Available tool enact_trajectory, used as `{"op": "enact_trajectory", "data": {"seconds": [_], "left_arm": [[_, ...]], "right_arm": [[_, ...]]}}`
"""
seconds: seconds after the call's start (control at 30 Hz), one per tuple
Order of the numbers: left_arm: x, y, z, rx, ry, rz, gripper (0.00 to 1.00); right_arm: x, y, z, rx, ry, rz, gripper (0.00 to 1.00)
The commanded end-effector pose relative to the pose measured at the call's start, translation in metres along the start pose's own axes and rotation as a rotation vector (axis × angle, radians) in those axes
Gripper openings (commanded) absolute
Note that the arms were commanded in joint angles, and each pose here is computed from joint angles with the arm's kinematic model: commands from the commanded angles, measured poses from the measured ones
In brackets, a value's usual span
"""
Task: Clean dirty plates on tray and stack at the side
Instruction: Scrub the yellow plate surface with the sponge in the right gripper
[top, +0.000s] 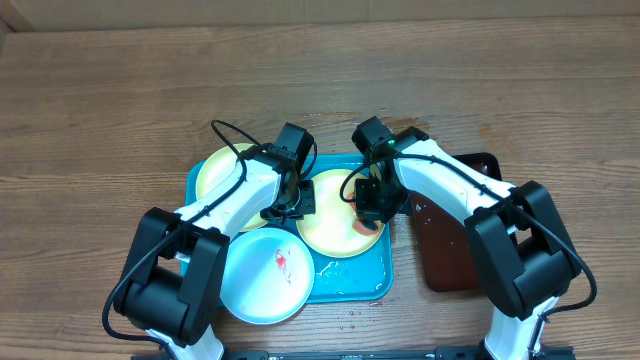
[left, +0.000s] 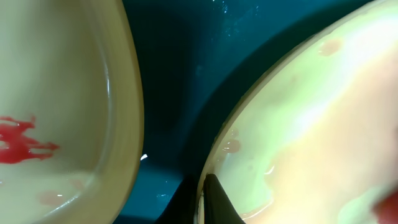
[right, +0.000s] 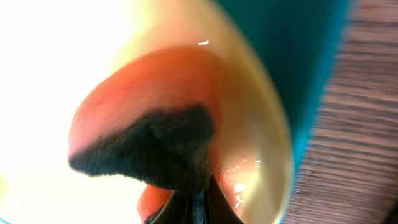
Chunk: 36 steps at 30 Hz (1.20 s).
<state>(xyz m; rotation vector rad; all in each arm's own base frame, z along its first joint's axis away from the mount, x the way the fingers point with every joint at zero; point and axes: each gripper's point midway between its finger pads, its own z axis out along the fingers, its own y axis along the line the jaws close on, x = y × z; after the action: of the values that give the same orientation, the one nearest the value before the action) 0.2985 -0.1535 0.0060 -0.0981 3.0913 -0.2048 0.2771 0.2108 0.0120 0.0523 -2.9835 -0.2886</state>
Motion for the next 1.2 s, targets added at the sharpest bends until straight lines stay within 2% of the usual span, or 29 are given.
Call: {"op": "enact_trajectory", "data": {"seconds": [0.0,0.13,0.27,0.47,0.67,0.83,0.97,1.17], "left_arm": [[0.007,0.001,0.010,-0.013,0.033,0.003,0.04],[0.007,0.001,0.010,-0.012,0.033,0.003,0.04],[0.007,0.001,0.010,-0.013,0.033,0.003,0.04],[0.008,0.001,0.009,-0.014,0.037,0.003,0.04],[0.008,0.001,0.009,-0.014,0.037,0.002,0.04],[0.008,0.001,0.009,-0.015,0.038,0.002,0.04],[0.009,0.002,0.009,-0.016,0.041,0.002,0.04],[0.009,0.002,0.009,-0.018,0.042,0.002,0.04]], "right_arm": [[0.019,0.029,0.012,-0.115,0.079,-0.164,0.04],[0.019,0.062,0.010,-0.241,0.063,-0.232,0.04],[0.017,0.084,0.011,-0.283,0.024,-0.283,0.04],[0.004,0.086,0.011,-0.271,-0.016,-0.140,0.04],[-0.033,0.064,0.004,-0.264,-0.103,0.049,0.04],[-0.060,0.056,-0.006,-0.311,-0.170,0.130,0.04],[-0.047,0.048,-0.002,-0.275,-0.116,0.165,0.04],[-0.003,-0.006,0.008,-0.001,0.015,0.246,0.04]]}}
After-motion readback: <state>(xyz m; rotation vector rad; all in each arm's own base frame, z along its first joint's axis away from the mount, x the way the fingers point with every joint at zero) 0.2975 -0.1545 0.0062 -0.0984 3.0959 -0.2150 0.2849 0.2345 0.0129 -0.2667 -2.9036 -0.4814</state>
